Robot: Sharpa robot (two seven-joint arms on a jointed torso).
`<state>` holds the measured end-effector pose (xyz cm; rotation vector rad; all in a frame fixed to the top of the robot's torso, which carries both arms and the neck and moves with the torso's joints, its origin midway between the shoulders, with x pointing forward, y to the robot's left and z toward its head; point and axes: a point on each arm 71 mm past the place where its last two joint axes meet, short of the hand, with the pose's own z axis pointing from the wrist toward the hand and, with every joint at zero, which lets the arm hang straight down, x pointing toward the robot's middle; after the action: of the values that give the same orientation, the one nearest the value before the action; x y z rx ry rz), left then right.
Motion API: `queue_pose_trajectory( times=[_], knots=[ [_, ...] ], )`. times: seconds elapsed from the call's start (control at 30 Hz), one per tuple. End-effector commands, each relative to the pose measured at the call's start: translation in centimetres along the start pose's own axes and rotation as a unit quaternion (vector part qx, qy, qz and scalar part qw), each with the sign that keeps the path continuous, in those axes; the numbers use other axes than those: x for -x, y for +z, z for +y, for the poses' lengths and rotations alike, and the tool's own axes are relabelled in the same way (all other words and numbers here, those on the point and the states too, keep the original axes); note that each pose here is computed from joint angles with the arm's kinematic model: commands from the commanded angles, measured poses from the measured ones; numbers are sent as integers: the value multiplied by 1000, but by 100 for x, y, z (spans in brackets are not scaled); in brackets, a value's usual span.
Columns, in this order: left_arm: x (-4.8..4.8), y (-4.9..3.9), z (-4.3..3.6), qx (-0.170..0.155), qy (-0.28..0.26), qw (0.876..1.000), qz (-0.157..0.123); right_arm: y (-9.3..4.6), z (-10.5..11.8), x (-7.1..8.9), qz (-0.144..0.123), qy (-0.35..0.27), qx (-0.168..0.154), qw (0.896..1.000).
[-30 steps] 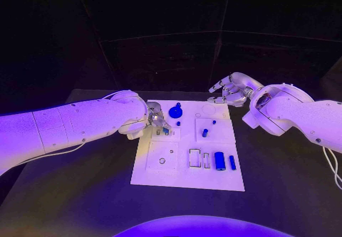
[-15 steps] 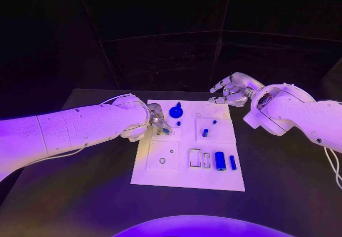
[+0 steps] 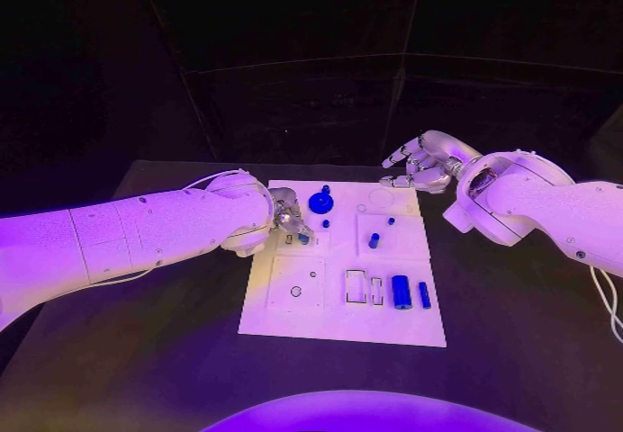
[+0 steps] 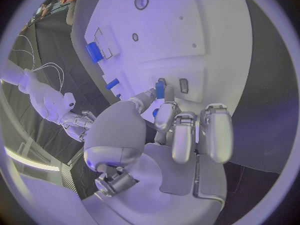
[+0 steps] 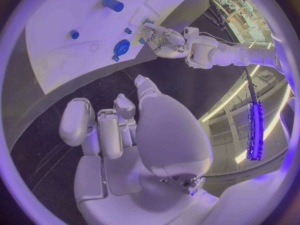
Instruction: Assemble the parts on the task board
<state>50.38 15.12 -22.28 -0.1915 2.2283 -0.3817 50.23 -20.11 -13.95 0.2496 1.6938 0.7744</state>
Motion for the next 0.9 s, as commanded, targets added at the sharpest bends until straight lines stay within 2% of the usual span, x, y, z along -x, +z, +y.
queue_pose_trajectory(
  times=[0.03, 0.9],
  knots=[
    [-45, 9, 15, 3, 18, 1000, 19, 4, 20, 3, 2, -3, 6, 1000],
    [-57, 11, 52, 14, 17, 999, 34, 22, 30, -9, 3, -3, 7, 1000]
  ],
)
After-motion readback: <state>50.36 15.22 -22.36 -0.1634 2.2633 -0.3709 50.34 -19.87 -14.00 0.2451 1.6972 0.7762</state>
